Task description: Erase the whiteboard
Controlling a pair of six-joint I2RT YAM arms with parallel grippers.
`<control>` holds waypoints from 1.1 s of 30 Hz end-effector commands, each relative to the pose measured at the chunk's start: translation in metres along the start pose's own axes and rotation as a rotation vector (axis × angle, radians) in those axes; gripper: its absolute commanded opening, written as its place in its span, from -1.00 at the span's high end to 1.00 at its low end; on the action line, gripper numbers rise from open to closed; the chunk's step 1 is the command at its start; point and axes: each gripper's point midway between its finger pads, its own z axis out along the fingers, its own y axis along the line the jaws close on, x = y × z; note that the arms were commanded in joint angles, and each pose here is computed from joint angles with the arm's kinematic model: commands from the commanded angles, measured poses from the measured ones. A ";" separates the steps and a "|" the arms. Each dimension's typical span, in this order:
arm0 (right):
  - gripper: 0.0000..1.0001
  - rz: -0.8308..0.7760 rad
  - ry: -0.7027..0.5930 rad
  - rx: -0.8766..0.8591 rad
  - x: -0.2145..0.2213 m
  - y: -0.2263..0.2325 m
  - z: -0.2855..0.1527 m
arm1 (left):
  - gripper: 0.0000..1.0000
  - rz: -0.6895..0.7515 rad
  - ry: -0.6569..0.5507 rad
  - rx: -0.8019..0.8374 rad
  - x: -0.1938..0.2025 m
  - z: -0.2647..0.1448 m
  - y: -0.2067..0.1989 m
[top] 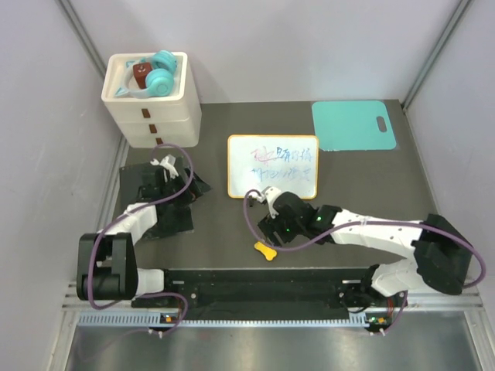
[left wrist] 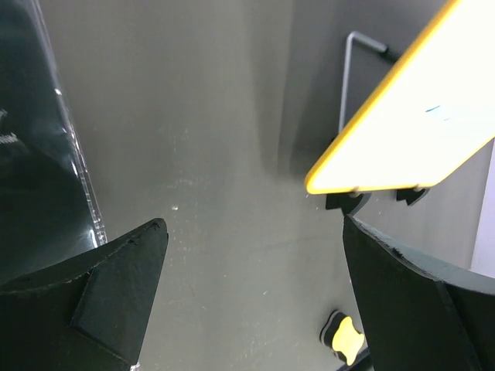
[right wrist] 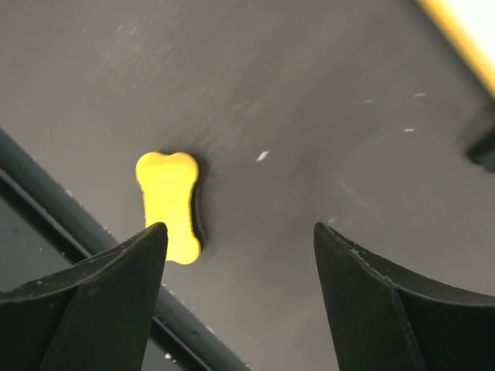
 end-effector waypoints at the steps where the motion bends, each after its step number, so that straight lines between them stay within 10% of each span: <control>1: -0.50 -0.049 0.051 -0.063 -0.008 0.029 0.006 | -0.98 -0.002 0.033 0.061 -0.004 0.006 -0.011; 22: -0.25 -0.117 0.239 -0.058 0.025 0.060 0.039 | -0.98 0.000 0.042 0.045 -0.001 0.004 -0.008; 33: 0.77 -0.087 0.228 0.160 0.023 0.028 0.038 | -0.98 0.041 0.044 0.227 0.004 0.004 -0.032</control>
